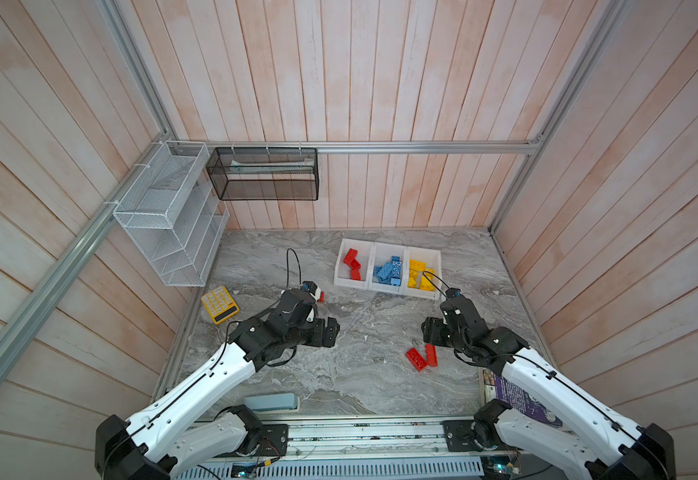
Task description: Sort the legos into containers by color
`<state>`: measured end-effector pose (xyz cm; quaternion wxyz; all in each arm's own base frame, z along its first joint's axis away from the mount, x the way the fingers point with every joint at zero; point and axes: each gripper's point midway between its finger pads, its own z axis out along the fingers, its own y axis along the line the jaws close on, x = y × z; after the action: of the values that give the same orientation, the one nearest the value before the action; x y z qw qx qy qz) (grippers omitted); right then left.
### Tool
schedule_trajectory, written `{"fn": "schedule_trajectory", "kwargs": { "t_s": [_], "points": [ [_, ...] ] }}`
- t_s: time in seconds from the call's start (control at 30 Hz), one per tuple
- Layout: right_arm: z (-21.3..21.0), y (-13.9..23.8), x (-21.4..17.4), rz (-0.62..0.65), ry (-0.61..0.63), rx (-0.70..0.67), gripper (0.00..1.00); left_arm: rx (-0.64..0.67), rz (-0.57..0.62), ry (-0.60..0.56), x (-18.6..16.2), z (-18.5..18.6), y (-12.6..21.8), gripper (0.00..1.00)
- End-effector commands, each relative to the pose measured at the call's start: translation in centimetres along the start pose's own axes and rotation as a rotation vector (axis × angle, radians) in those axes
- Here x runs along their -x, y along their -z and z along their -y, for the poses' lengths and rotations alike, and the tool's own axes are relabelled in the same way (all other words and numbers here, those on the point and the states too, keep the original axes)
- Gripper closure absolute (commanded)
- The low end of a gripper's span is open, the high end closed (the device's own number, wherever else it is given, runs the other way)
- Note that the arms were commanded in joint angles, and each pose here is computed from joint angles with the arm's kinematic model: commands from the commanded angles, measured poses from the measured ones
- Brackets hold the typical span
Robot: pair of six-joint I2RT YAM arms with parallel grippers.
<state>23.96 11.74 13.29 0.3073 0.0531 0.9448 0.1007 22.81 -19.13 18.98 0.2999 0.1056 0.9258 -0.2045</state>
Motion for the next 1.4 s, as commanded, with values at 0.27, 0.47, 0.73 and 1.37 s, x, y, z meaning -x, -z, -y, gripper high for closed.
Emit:
{"fn": "schedule_trajectory", "kwargs": {
  "t_s": [0.27,0.47,0.73,1.37],
  "points": [
    [3.0,-4.2,-5.4,-0.147,-0.123,-0.126,0.38,-0.044,0.130,-0.090,1.8,0.7,1.1,0.02],
    [3.7,-6.0,-7.1,-0.203,-0.126,-0.169,0.44,-0.040,0.131,-0.082,1.6,-0.1,0.8,0.02],
    [3.4,-7.9,-8.0,-0.246,-0.113,-0.174,0.55,-0.066,0.124,-0.036,1.9,-1.1,0.3,0.02],
    [-0.3,-4.9,-2.8,-0.147,-0.073,-0.048,0.84,-0.038,0.131,-0.031,1.9,-1.7,0.4,0.02]
  ]
}}
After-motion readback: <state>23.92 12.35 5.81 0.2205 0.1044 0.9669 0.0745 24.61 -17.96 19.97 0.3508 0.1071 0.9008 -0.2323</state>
